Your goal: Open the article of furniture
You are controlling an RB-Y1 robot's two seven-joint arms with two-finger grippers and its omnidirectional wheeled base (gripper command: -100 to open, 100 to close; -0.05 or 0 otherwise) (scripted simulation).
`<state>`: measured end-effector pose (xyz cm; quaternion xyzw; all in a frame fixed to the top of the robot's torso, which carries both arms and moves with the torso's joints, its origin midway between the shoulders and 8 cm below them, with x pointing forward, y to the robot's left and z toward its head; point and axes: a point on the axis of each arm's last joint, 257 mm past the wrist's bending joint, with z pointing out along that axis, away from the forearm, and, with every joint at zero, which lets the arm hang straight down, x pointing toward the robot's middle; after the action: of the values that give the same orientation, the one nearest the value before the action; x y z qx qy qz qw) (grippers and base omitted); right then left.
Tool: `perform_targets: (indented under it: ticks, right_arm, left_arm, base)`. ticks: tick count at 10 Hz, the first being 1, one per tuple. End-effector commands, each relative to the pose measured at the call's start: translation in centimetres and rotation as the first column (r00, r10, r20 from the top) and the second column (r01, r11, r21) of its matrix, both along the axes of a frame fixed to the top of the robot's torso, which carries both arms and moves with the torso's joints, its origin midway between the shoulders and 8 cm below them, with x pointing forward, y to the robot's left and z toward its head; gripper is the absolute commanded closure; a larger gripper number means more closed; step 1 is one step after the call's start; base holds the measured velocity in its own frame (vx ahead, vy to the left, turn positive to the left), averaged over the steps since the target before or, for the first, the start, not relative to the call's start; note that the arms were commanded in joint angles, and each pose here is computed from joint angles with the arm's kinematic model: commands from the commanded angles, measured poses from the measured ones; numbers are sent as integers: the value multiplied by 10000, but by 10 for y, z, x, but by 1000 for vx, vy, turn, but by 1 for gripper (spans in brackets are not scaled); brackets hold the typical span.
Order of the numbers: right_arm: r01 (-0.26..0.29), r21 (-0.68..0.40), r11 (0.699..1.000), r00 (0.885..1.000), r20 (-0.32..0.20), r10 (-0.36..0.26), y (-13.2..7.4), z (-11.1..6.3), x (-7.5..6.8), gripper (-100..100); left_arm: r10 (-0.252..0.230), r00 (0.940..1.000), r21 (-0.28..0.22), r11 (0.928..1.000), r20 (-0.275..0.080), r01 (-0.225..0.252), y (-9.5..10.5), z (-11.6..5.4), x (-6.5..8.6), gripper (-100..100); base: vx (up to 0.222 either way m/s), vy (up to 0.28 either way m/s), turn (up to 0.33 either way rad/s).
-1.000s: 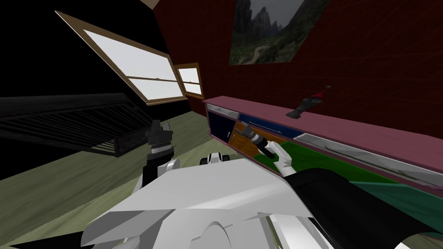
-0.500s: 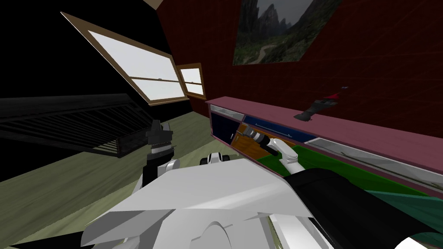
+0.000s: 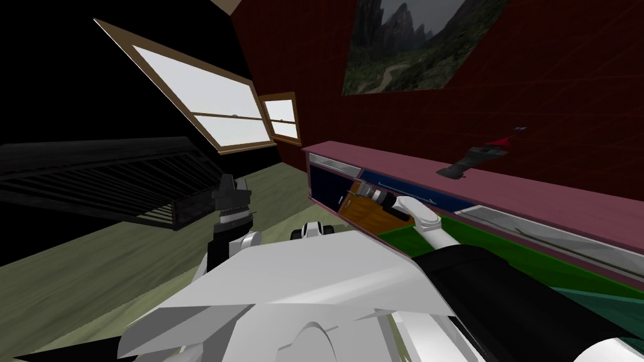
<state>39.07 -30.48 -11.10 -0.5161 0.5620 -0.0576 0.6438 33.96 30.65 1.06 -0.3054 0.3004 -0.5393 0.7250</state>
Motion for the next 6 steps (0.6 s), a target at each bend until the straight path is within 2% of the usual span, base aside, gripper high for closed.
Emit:
perform_targets:
  ticks: [1, 2, 3, 6]
  right_arm:
    - [-43, -1573, 9875, 9999, 145, 66, -18, -7, 6, -100]
    - [-2, -2377, 9713, 9997, 251, 64, -31, -9, 10, -100]
    - [-57, -2490, 9685, 9997, 231, 118, -31, -9, 10, -100]
    - [7, -4658, 8849, 9984, 498, 254, -67, -8, 23, -100]
  left_arm:
    - [0, 10000, 1, 10000, 1, 0, 0, 0, 0, 0]
    - [0, 10000, 0, 10000, 0, 0, 0, 0, 0, 0]
    - [0, 10000, 0, 10000, 0, 0, 0, 0, 0, 0]
    - [0, 10000, 0, 10000, 0, 0, 0, 0, 0, 0]
  base:
    - [58, 66, 19]
    - [78, 104, 28]
    - [61, 77, 4]
    - [77, 74, 21]
